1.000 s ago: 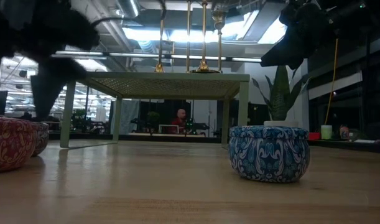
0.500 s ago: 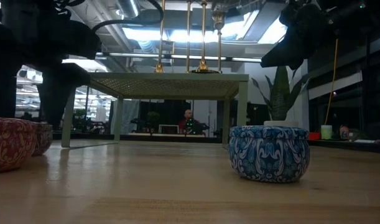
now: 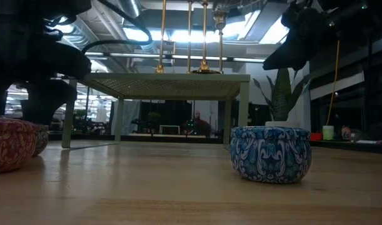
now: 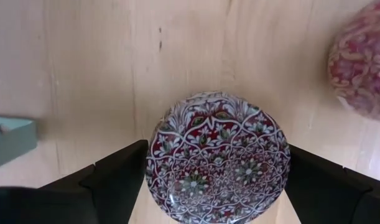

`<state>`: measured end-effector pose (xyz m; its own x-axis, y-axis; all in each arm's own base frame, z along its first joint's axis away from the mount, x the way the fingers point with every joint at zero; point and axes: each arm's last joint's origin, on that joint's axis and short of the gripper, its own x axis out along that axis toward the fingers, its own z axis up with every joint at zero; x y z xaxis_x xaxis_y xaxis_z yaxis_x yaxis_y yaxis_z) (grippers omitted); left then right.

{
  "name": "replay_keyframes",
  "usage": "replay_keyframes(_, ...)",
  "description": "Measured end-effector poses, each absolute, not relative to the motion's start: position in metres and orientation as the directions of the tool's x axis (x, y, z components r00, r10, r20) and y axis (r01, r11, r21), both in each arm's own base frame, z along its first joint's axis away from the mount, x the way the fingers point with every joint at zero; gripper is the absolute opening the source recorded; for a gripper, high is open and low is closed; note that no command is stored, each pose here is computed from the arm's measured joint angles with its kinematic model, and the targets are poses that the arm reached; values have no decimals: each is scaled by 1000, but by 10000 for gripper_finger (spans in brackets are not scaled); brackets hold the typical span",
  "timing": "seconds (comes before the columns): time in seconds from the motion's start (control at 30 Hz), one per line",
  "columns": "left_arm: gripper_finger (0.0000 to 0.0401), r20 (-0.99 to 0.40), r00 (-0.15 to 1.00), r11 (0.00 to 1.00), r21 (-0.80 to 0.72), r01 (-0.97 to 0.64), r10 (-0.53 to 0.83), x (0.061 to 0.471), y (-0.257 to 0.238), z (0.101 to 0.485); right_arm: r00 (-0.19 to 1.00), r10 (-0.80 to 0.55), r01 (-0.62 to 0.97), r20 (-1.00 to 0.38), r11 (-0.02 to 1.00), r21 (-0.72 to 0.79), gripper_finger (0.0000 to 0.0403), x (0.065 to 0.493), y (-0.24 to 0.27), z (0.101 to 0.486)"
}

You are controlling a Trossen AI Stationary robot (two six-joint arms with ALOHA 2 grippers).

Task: Pick & Place candle stick holders
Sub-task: Put the red scented candle on the shelf

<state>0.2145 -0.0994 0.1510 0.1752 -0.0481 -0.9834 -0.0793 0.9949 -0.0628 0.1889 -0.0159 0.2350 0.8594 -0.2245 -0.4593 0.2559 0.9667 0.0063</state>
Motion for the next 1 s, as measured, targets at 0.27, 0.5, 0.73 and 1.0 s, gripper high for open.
replay_keyframes(0.27,293,-978,204,987,-81,-136,-52,217,-100,152,855,-225,257,-468,966,5,122,188,-16,234)
replay_keyframes(0.5,293,-976,200,980,-121,-158,-88,217,-101,156,855,-225,257,-468,966,5,122,188,-16,234)
replay_keyframes(0.73,293,-944,294,970,-197,-141,-149,219,-103,187,855,-225,256,-468,967,4,122,188,-16,234)
replay_keyframes(1.0,293,-919,375,969,-191,-155,-121,206,-94,246,854,-225,255,-470,967,2,122,188,-16,234)
